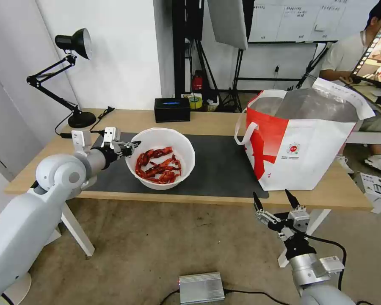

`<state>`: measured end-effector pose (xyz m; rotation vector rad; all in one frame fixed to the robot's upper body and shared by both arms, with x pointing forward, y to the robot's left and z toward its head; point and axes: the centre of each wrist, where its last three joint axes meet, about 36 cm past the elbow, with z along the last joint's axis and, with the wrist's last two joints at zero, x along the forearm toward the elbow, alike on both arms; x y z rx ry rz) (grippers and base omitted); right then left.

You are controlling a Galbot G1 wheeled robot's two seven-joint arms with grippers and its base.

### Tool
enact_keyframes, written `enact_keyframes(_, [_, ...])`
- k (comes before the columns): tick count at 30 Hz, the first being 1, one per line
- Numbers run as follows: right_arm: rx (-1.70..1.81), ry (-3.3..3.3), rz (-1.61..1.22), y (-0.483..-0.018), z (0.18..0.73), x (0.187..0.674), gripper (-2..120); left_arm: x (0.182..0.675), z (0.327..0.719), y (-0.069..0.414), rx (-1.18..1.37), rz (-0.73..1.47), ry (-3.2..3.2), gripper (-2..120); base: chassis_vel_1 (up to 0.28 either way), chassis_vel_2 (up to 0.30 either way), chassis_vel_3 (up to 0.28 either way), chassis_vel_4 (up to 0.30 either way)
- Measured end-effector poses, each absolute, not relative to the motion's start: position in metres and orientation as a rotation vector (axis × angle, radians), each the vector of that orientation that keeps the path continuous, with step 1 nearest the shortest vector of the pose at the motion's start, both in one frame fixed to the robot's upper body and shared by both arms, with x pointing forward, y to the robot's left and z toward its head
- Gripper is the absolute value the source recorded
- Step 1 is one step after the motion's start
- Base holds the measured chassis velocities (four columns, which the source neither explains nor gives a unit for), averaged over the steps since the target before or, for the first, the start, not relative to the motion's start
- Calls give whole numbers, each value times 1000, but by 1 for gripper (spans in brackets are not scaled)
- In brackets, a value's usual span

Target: Pick up the trash from the table and place it into the takeout bag.

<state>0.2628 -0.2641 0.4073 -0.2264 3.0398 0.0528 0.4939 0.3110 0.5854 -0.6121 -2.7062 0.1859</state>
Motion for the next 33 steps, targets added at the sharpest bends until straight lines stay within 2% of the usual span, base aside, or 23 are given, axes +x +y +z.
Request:
enact_keyframes(14, [-226, 3040, 53, -264, 407, 263, 100, 488, 620, 276, -777, 207, -2741, 0, 0, 0, 0, 0])
enact_keyframes(33, [-226, 3040, 53, -264, 407, 263, 100, 518, 666, 200, -1006, 233, -2747, 0, 0, 0, 0, 0])
